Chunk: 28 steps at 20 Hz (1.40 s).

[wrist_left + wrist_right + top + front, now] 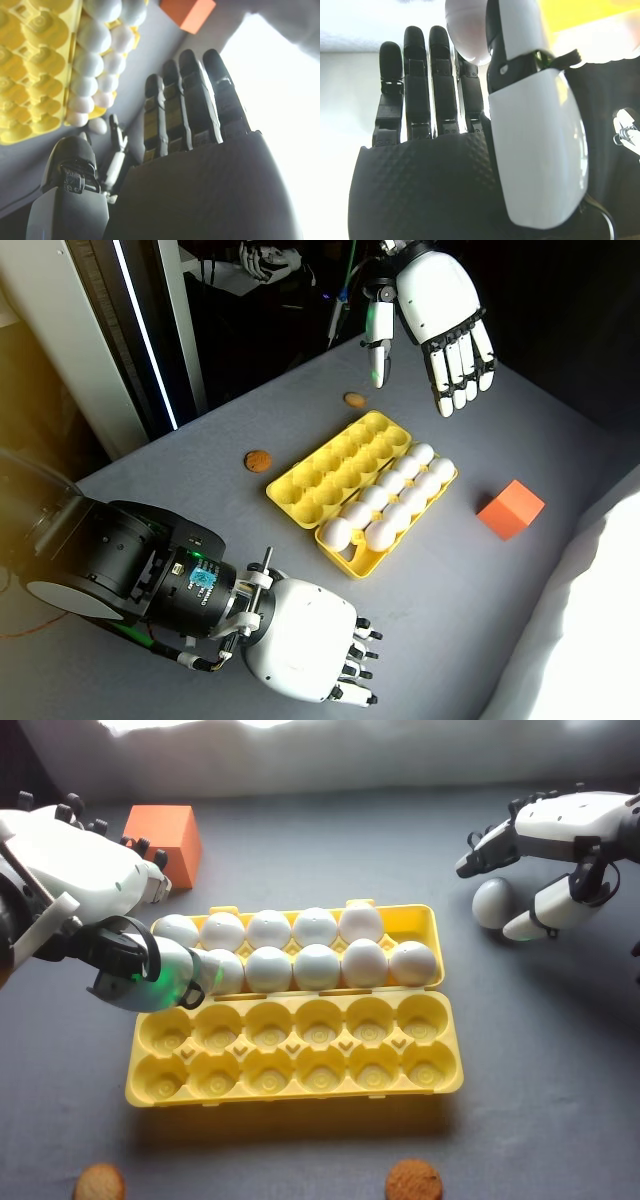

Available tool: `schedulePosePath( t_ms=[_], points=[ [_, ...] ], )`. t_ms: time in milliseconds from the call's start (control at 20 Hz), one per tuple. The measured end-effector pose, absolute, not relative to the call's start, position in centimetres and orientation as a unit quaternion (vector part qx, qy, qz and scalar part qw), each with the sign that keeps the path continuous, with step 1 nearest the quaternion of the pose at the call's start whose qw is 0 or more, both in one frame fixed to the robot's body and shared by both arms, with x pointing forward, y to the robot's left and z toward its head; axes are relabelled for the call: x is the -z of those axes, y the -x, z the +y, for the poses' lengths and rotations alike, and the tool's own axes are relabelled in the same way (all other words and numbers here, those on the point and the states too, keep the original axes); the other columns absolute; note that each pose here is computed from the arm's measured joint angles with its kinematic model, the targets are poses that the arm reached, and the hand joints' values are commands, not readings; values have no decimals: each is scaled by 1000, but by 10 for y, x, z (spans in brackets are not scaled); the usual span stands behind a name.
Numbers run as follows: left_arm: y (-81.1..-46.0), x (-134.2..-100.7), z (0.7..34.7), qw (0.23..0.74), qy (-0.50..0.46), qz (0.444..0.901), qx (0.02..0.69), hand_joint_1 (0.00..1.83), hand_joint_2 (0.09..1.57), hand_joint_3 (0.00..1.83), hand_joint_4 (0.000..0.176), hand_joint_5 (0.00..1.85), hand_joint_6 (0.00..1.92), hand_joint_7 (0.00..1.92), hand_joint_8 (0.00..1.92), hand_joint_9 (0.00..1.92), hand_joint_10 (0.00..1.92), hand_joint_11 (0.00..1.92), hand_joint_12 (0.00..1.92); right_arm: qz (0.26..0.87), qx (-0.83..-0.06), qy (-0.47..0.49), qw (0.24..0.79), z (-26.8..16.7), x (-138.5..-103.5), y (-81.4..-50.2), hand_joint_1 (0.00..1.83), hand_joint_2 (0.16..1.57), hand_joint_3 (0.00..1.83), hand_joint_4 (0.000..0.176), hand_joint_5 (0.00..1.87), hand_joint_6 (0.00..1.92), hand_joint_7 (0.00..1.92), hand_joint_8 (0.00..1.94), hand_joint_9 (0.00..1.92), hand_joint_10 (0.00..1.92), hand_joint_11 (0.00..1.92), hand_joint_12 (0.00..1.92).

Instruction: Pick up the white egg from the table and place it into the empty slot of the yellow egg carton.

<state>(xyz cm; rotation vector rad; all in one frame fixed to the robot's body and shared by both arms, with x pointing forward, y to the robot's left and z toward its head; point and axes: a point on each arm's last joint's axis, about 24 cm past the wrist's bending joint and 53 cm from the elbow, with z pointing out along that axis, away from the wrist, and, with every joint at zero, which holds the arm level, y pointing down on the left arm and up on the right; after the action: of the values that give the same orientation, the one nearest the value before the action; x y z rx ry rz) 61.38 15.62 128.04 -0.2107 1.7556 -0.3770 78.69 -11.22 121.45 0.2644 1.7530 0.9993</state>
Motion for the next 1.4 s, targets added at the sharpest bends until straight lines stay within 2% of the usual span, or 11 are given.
schedulePosePath(
  t_ms=[300,750,800,850,900,950,1000,1050,1250,1350,1400],
  points=[
    [-614,-1280,158,619,94,763,161,0,1231,1,0,329,4,370,6,351,7,11,620,730,-420,-114,527,-114,-1215,-789,1123,1047,4,0,555,22,552,13,516,22,6,1251],
    [-614,-1280,158,617,97,764,162,0,1228,0,0,325,0,371,0,354,1,0,624,727,-423,-115,528,-113,-1215,-789,1103,1114,4,0,845,54,862,41,762,82,172,1357],
    [-614,-1280,158,617,97,764,162,0,1230,0,0,321,0,367,0,351,0,0,623,726,-424,-115,529,-113,-1216,-789,1118,1157,0,0,871,909,917,31,797,92,221,1367],
    [-614,-1280,158,617,97,764,162,0,1238,4,0,322,1,369,1,351,0,0,623,726,-424,-115,529,-113,-1216,-789,1124,1171,0,0,853,1117,972,41,838,112,244,1399],
    [-614,-1280,158,617,97,764,162,0,1236,2,0,309,0,354,1,336,0,0,594,726,-425,-115,529,-113,-1216,-789,1123,1178,1,0,841,1171,996,41,853,123,252,1417],
    [-614,-1280,158,617,97,764,162,0,1234,1,0,298,0,342,0,328,0,0,587,725,-425,-115,529,-113,-1216,-789,1178,1153,15,0,847,1190,964,826,883,145,302,1414],
    [-614,-1280,158,617,97,764,162,0,1232,0,0,295,0,343,1,327,0,0,571,725,-425,-115,529,-113,-1216,-789,1187,1163,3,11,829,1220,945,1007,919,173,324,1432],
    [-614,-1280,158,617,96,764,162,0,1229,0,0,292,0,342,1,326,0,0,567,725,-425,-116,529,-113,-1216,-789,1187,1165,0,22,838,1222,931,1046,931,185,338,1443],
    [-614,-1282,159,621,95,762,160,0,1222,0,0,304,2,370,5,354,7,0,578,724,-426,-115,530,-113,-1217,-789,1191,1161,0,28,862,1187,929,1057,970,255,378,1430],
    [-614,-1282,158,621,94,762,160,0,1221,0,0,304,1,366,1,356,3,0,599,724,-426,-115,530,-113,-1217,-789,1195,1154,3,29,887,1157,928,1053,944,472,395,1454],
    [-614,-1282,158,621,94,762,161,0,1223,0,0,306,1,363,0,353,2,0,603,724,-425,-116,531,-114,-1217,-790,1328,1144,0,0,895,1114,952,964,847,1160,432,1458]
  ],
)
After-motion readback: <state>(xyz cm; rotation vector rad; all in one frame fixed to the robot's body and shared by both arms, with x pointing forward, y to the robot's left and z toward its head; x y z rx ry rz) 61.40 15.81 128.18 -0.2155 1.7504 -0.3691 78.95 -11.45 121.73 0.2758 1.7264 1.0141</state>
